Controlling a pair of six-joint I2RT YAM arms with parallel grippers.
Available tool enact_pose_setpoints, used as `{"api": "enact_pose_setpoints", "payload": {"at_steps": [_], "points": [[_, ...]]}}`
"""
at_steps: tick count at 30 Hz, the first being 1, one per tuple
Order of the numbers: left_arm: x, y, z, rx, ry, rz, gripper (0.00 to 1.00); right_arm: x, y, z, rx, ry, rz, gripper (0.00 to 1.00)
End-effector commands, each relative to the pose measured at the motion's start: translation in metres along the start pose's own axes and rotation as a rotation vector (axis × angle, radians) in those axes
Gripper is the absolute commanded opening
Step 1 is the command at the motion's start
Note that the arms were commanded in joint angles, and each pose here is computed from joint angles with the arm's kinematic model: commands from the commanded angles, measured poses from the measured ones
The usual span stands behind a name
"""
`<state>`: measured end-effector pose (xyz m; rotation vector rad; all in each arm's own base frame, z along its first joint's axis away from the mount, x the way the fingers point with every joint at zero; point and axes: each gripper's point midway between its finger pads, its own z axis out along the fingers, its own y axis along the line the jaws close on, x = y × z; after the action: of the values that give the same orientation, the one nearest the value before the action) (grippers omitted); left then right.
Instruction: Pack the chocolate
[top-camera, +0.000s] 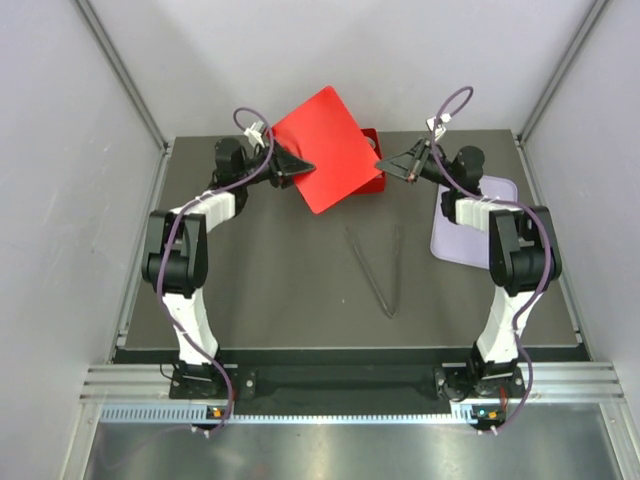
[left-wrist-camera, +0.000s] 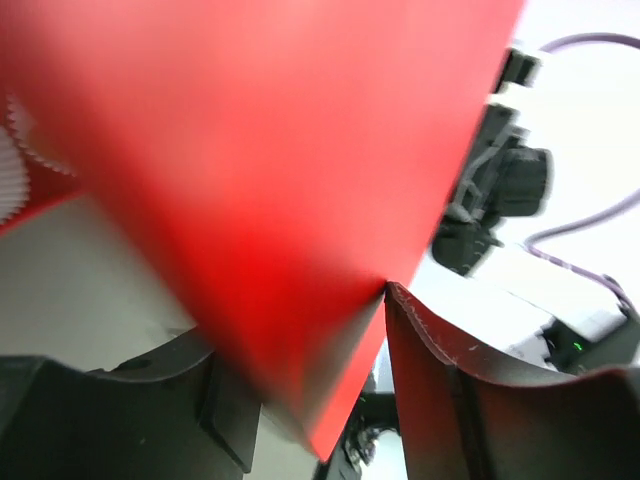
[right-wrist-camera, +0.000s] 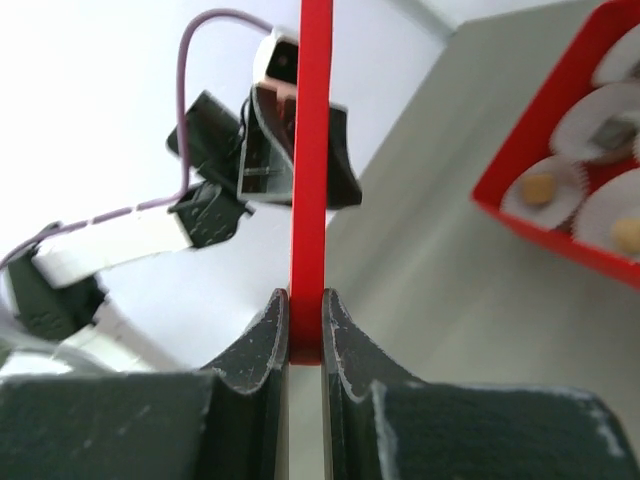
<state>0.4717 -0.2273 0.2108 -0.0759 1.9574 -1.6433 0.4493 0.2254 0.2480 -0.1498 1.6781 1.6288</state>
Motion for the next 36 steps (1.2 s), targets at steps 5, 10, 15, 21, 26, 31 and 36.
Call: {"api": "enact_pose_setpoints", "payload": {"at_steps": [5, 10, 15, 21, 26, 31, 36], "points": [[-0.005, -0.097, -0.03, 0.224, -0.054, 0.15, 0.53, 0.019, 0.085, -0.028, -0.26, 0.112, -0.078, 0.0], [-0.001, -0.108, -0.038, 0.203, -0.077, 0.129, 0.22, 0.011, 0.081, -0.03, -0.218, 0.074, -0.004, 0.07], [0.002, -0.114, -0.046, 0.182, -0.155, 0.059, 0.0, -0.007, 0.074, -0.023, -0.132, -0.05, 0.023, 0.41], [-0.011, -0.131, -0.046, 0.202, -0.355, 0.029, 0.0, 0.004, 0.07, -0.006, -0.039, -0.201, 0.13, 0.68], [-0.016, -0.144, -0.047, 0.26, -0.464, 0.026, 0.0, 0.04, 0.082, 0.02, -0.043, -0.23, 0.257, 0.73], [-0.021, -0.137, -0.048, 0.228, -0.527, 0.019, 0.0, 0.048, 0.097, 0.029, -0.107, -0.297, 0.32, 0.56], [-0.018, -0.126, -0.051, 0.189, -0.548, 0.028, 0.0, 0.053, 0.102, 0.033, -0.135, -0.313, 0.352, 0.41]]}}
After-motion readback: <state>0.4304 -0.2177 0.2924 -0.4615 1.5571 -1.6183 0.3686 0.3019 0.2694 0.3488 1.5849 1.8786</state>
